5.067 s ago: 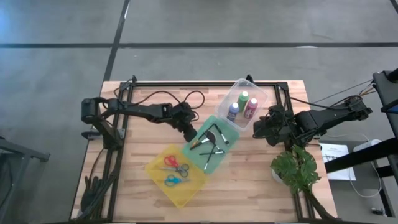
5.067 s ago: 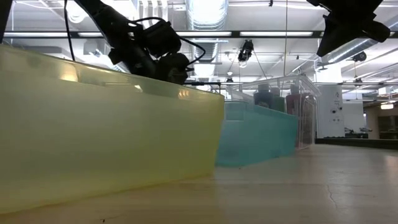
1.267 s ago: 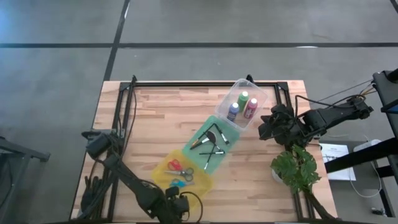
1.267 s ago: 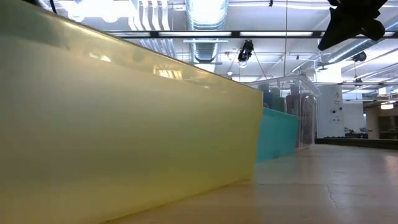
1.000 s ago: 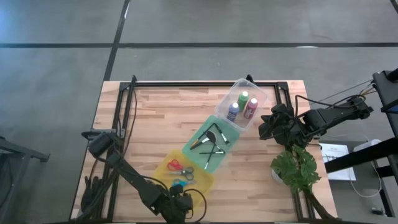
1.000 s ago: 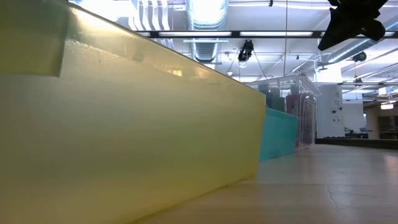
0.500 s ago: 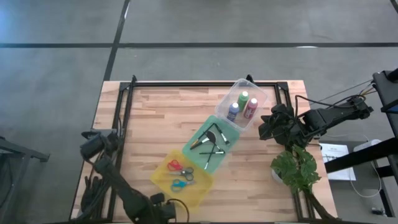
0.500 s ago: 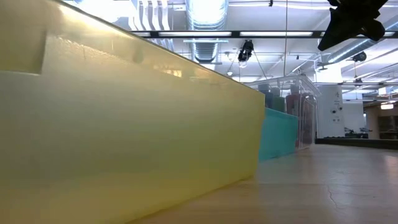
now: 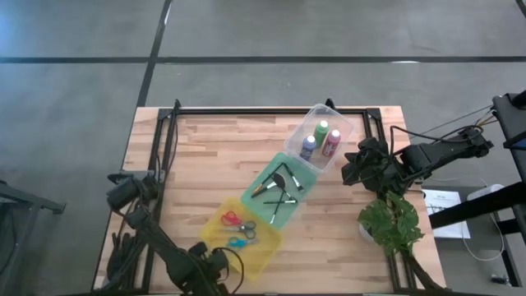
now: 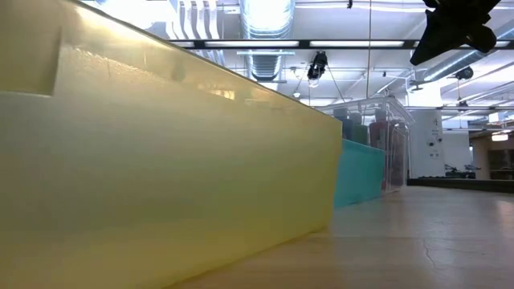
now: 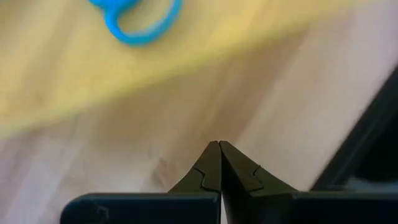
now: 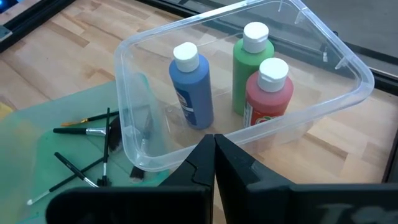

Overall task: Pick & Place Paint Supplies
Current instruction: Adjust the bins

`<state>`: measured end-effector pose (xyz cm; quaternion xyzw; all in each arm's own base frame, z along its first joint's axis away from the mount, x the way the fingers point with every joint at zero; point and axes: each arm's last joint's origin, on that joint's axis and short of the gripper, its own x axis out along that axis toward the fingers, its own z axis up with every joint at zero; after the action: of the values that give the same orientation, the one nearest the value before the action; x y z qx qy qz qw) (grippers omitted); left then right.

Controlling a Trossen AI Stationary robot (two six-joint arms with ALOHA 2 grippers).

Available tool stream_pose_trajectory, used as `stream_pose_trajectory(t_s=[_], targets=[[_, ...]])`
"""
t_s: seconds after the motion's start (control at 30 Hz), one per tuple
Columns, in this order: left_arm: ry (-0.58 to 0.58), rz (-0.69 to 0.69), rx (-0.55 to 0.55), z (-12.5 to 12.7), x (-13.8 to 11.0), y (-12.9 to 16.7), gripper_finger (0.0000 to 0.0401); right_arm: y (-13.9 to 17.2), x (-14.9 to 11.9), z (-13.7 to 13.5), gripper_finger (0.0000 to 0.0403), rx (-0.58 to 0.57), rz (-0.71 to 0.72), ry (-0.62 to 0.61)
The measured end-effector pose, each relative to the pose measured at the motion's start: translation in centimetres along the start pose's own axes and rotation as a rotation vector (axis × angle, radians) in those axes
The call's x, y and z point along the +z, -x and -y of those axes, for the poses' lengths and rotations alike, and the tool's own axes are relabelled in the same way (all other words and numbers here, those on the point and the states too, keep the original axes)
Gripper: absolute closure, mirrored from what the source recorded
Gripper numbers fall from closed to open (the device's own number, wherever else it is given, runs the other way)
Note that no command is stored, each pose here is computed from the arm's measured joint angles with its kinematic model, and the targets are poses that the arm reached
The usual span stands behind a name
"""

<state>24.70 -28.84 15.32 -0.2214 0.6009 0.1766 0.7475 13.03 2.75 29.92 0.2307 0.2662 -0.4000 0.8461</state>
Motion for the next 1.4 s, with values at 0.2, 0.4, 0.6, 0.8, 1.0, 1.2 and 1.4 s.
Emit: stream_pose_trajectory(t_s=[0.2,0.4,0.6,0.8,1.0,1.2,1.4], targets=[[0.051,0.055,0.019,-0.3,1.1,-0.2,0.0401,0.0,0.0,0.0,0.0395,0.001,-0.001,0.004],[0.07,0.098,0.027,-0.4,1.7,-0.2,0.0401,0.0,0.0,0.0,0.0395,0.0,-0.001,0.005],[0.078,0.104,0.032,-0.5,2.3,-0.3,0.0401,0.0,0.0,0.0,0.0395,0.0,-0.001,0.005],[0.079,0.117,0.036,-0.5,2.4,-0.3,0.0401,0.0,0.0,0.0,0.0395,0.001,-0.001,0.003],[0.1,0.147,0.067,-0.8,2.5,-0.3,0.0401,0.0,0.0,0.0,0.0395,0.001,-0.001,0.0],[0.094,0.128,0.077,-1.0,2.3,-0.4,0.0401,0.0,0.0,0.0,0.0395,0.001,-0.001,-0.005],[0.052,0.106,0.031,-0.7,0.6,1.1,0.0401,0.1,-0.1,-0.1,0.0395,0.013,-0.005,0.009]])
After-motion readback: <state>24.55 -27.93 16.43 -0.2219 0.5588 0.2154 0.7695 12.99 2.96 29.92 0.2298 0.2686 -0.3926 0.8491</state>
